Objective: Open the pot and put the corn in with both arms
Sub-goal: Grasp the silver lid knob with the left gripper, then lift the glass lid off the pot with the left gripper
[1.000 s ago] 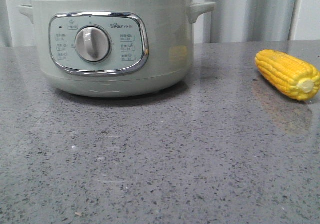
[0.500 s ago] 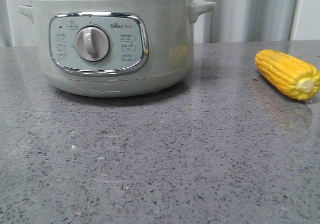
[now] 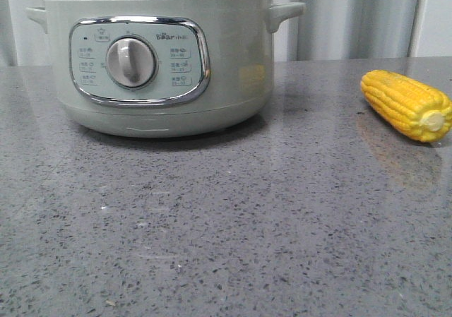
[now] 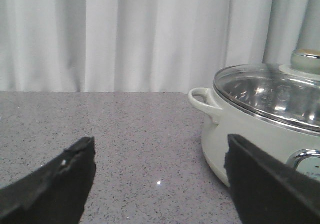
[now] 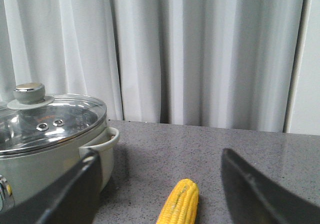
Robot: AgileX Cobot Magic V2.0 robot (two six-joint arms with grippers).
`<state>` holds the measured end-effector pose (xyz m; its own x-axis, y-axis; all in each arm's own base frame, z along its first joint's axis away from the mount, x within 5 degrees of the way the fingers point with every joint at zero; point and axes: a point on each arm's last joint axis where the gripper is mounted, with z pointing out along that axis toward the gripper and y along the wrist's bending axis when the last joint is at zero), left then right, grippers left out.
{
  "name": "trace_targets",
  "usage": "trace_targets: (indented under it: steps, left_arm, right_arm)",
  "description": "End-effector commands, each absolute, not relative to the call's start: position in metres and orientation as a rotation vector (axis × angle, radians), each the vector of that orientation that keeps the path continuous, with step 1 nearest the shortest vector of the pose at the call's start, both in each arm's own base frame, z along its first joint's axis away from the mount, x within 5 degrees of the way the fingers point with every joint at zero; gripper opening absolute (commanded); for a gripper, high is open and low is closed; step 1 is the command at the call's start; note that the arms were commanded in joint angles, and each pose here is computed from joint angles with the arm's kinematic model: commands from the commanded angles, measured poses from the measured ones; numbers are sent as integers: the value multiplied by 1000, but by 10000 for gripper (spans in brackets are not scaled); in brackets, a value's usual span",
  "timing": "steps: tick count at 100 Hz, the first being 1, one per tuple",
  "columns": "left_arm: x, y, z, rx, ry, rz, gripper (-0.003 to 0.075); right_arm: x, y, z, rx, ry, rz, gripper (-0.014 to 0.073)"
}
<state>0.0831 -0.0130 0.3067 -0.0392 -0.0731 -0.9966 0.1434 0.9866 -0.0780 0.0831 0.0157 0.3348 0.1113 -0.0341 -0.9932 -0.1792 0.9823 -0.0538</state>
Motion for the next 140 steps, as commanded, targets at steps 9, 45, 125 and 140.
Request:
trace_targets:
  steps: [9, 45, 125, 140]
  left_arm:
    - [91, -9, 324, 16, 1532, -146, 494]
    - [141, -37, 358, 227, 1603, -212, 493]
    - [290, -182, 370, 394, 1585, -353, 492]
    - [306, -194, 362, 408, 1614, -356, 492]
  right_arm:
    - [83, 15, 354, -166, 1350, 90, 481]
    - [85, 15, 354, -172, 1391, 89, 481]
    - [85, 15, 350, -180, 1447, 89, 480]
    - [85, 15, 350, -180, 1447, 89, 479]
